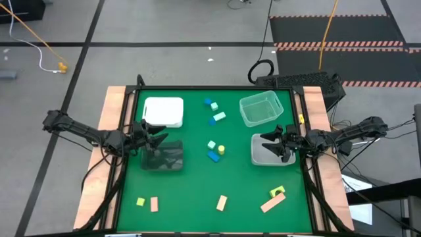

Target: Sort & place blocks by color

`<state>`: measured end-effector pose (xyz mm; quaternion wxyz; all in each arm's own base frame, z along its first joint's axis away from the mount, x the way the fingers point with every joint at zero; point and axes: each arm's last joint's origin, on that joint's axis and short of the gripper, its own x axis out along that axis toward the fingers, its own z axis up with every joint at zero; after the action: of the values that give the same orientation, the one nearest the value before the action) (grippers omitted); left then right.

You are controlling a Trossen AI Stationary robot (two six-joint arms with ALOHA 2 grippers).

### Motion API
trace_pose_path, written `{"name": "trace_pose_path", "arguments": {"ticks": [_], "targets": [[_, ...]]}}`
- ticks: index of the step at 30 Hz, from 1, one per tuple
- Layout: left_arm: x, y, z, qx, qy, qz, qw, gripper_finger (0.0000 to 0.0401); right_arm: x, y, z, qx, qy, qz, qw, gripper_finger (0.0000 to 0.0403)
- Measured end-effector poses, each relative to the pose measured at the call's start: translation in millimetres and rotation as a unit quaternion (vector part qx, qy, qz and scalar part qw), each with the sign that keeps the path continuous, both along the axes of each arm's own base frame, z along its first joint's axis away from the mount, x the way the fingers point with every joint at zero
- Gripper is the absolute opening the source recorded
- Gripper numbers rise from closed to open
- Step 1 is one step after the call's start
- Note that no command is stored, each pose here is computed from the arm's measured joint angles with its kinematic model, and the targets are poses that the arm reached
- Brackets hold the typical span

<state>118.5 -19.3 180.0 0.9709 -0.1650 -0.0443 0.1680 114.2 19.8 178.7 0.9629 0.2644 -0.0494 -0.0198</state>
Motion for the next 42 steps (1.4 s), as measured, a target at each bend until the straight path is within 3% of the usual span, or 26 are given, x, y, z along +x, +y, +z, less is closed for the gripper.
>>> {"name": "trace_pose_path", "arguments": {"ticks": [35,42], "targets": [[0.0,0.0,0.0,0.000,0.000,0.000,1.000,0.0216,0.0,0.0,0.2,0.000,-0.001,0.000,1.000,0.0249],[0.0,0.0,0.0,-0.001,0.000,0.000,1.000,0.0216,-1.5,-0.4,10.7,0.014,-0.055,-0.001,0.998,0.0249]]}}
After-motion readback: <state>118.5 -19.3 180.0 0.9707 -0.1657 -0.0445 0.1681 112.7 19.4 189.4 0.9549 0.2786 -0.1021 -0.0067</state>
